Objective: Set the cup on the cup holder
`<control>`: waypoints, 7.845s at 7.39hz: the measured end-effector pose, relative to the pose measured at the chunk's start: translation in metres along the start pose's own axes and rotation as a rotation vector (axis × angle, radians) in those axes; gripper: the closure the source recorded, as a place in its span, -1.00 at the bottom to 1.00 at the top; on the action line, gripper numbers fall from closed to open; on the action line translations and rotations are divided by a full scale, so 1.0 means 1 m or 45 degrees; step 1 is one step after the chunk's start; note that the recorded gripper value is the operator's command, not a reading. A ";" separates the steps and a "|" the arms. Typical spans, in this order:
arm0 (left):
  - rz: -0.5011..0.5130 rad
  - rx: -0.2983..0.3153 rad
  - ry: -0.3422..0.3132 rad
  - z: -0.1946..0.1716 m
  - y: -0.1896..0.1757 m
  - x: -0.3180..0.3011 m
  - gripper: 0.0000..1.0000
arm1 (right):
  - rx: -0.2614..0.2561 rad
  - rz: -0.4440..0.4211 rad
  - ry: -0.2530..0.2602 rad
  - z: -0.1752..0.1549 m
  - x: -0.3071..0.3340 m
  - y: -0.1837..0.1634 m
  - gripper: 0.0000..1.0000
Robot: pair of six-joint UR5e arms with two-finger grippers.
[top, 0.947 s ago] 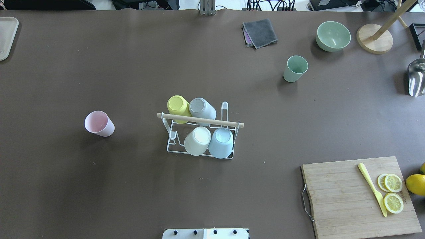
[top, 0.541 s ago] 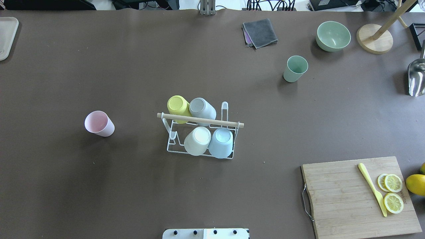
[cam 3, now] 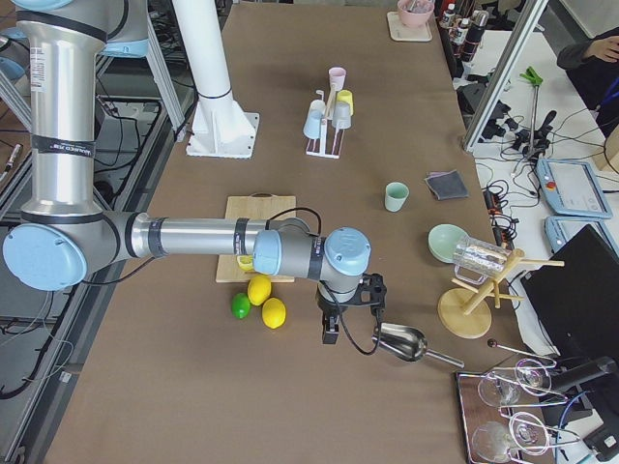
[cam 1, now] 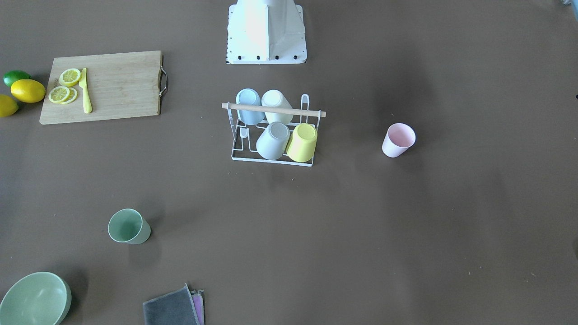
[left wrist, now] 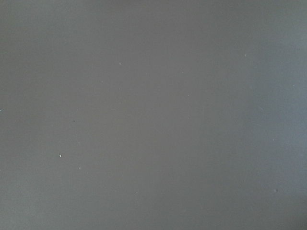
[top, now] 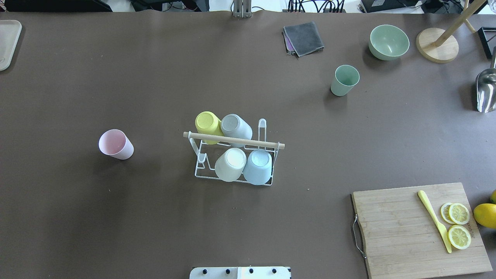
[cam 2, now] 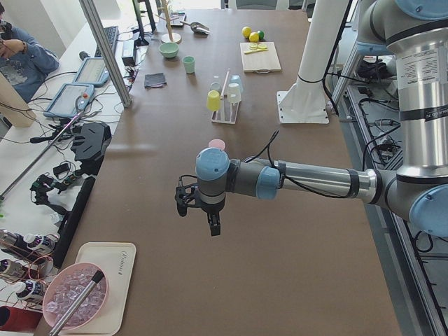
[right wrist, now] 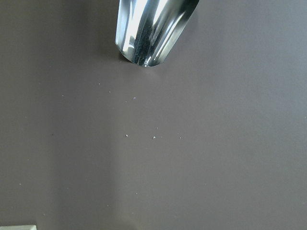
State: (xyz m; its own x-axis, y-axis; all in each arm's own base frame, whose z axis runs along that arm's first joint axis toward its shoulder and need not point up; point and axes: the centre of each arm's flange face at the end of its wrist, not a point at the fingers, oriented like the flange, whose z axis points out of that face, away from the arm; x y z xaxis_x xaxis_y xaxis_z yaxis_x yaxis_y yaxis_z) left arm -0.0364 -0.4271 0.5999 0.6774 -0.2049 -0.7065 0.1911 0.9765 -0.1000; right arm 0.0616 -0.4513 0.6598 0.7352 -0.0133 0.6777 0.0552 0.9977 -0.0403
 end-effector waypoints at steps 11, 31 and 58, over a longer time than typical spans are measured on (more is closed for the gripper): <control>0.247 -0.024 -0.068 0.006 -0.072 0.150 -0.98 | 0.007 -0.016 -0.006 -0.002 -0.003 -0.003 -1.00; 0.725 -0.974 -0.280 0.164 -0.064 0.487 -0.94 | -0.034 -0.315 0.006 0.001 -0.479 -0.299 -1.00; 1.300 0.034 0.335 0.077 0.084 0.381 0.82 | -0.625 -0.489 0.297 0.147 -0.552 -0.325 -1.00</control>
State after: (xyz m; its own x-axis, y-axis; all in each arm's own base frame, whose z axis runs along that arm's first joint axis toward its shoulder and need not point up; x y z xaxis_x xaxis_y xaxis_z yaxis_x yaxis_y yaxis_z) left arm 0.2928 -0.4282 0.3762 0.3510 0.7377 -0.5767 -0.3651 0.6750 0.6412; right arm -0.4614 -0.7588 0.4062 0.7256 -0.4310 0.5364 0.6034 0.7733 -0.1948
